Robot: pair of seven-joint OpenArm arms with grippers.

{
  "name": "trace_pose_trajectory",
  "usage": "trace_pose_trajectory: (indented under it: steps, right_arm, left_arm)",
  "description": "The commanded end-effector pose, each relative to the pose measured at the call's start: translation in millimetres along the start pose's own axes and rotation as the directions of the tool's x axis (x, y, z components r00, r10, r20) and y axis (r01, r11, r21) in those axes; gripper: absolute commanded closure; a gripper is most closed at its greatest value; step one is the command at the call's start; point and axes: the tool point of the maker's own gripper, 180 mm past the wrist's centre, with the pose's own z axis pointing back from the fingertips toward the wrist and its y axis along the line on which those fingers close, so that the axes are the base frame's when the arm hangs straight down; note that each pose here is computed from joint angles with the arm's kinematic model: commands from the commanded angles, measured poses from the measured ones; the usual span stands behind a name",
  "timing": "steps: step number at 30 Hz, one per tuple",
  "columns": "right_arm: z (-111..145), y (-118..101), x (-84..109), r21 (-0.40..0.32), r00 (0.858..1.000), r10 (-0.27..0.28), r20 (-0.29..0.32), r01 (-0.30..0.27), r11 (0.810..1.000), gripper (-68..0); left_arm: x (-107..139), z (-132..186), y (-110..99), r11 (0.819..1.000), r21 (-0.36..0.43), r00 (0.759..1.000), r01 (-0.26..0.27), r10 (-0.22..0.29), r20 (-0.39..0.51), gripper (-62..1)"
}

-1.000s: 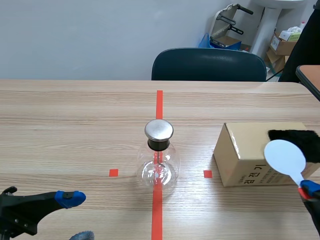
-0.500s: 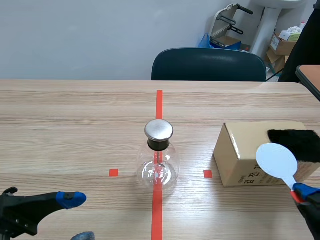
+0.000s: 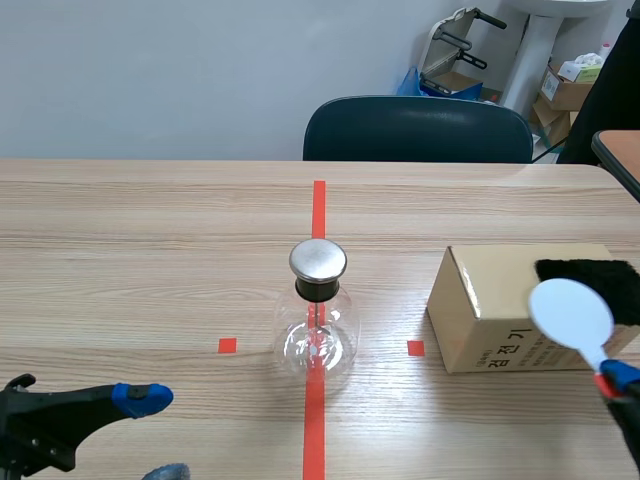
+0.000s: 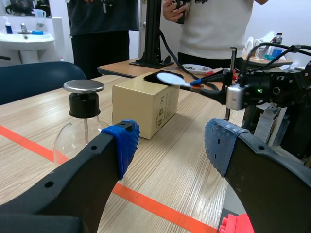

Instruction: Do the electroscope experiment

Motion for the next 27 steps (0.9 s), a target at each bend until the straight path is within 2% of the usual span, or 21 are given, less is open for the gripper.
trace_pose_trajectory:
  steps: [1, 3, 5, 6, 8, 9, 10, 11, 12, 13, 15, 16, 18, 19, 20, 21, 23, 25, 27]
  right_arm:
    - [0, -9, -0.4, -0.032, 0.998, 0.057, 0.018, -0.056, 0.998, -1.7]
    - [1, -8, -5.0, -0.031, 0.999, 0.053, -0.011, -0.054, 0.998, -1.7]
    - [2, -10, -25.3, -0.033, 0.991, 0.048, -0.124, -0.053, 0.998, -1.7]
    - [4, -10, -38.0, -0.033, 0.98, 0.045, -0.195, -0.052, 0.998, -1.7]
    - [10, -12, -60.9, -0.033, 0.947, 0.04, -0.319, -0.054, 0.998, -1.7]
    - [13, -12, -68.8, -0.032, 0.931, 0.039, -0.363, -0.054, 0.998, -1.7]
    - [15, -12, -73.0, -0.032, 0.922, 0.038, -0.386, -0.054, 0.998, -1.7]
    - [15, -12, -73.3, -0.032, 0.921, 0.038, -0.387, -0.055, 0.998, -1.7]
    - [13, -12, -69.6, -0.028, 0.931, 0.044, -0.364, -0.058, 0.998, -1.7]
    - [10, -11, -61.5, -0.027, 0.947, 0.048, -0.318, -0.059, 0.998, -1.7]
    - [4, -10, -37.7, -0.027, 0.981, 0.053, -0.185, -0.059, 0.998, -1.7]
    - [2, -9, -24.2, -0.027, 0.992, 0.056, -0.111, -0.059, 0.998, -1.7]
    - [1, -8, -3.3, -0.027, 0.998, 0.058, 0.004, -0.058, 0.998, -1.7]
    - [1, -8, 0.3, -0.027, 0.998, 0.058, 0.023, -0.058, 0.998, -1.7]
    - [1, -8, -0.3, -0.028, 0.998, 0.056, 0.016, -0.055, 0.998, -1.7]
    - [1, -8, -5.1, -0.029, 0.998, 0.055, -0.012, -0.055, 0.998, -1.7]
    - [2, -9, -23.6, -0.03, 0.992, 0.05, -0.114, -0.054, 0.998, -1.7]
    - [6, -11, -48.1, -0.03, 0.967, 0.045, -0.249, -0.055, 0.998, -1.7]
    - [13, -12, -68.6, -0.03, 0.931, 0.041, -0.362, -0.055, 0.998, -1.7]
  left_arm:
    - [7, -3, 1, 1.0, -0.002, 0.999, 0.002, -0.002, 0.032, -32.8]
    - [7, -3, 1, 1.0, -0.002, 0.999, 0.002, -0.002, 0.032, -32.8]
    - [7, -3, 1, 1.0, -0.002, 1.0, 0.003, -0.003, 0.031, -32.8]
    - [7, -2, 1, 1.0, -0.002, 1.0, 0.003, -0.003, 0.031, -32.8]
    - [7, -2, 1, 1.0, -0.003, 1.0, 0.003, -0.003, 0.03, -32.8]
    - [7, -2, 1, 1.0, -0.003, 1.0, 0.003, -0.003, 0.03, -32.8]
    - [7, -2, 1, 1.0, -0.003, 1.0, 0.003, -0.003, 0.03, -32.8]
    - [7, -2, 1, 1.0, -0.003, 1.0, 0.003, -0.003, 0.03, -32.8]
    - [7, -2, 1, 1.0, -0.003, 1.0, 0.003, -0.003, 0.03, -32.8]
    - [7, -2, 1, 1.0, -0.003, 1.0, 0.003, -0.003, 0.03, -32.8]
    - [6, -2, 1, 1.0, -0.003, 1.0, 0.003, -0.003, 0.022, -32.8]
    - [4, -2, 1, 1.0, -0.003, 1.0, 0.003, -0.003, 0.011, -32.8]
    - [2, -2, 1, 1.0, -0.003, 1.0, 0.003, -0.003, 0.001, -32.8]
    - [2, -2, 1, 1.0, -0.003, 1.0, 0.003, -0.003, 0.0, -32.8]
    - [2, -2, 1, 1.0, -0.003, 1.0, 0.003, -0.003, 0.0, -32.8]
    - [2, -2, 1, 1.0, -0.003, 1.0, 0.003, -0.003, 0.0, -32.8]
    - [2, -2, 1, 1.0, -0.003, 1.0, 0.003, -0.003, 0.0, -32.8]
    - [2, -2, 1, 1.0, -0.003, 1.0, 0.003, -0.003, 0.0, -32.8]
    - [2, -2, 1, 1.0, -0.003, 1.0, 0.003, -0.003, 0.0, -32.8]
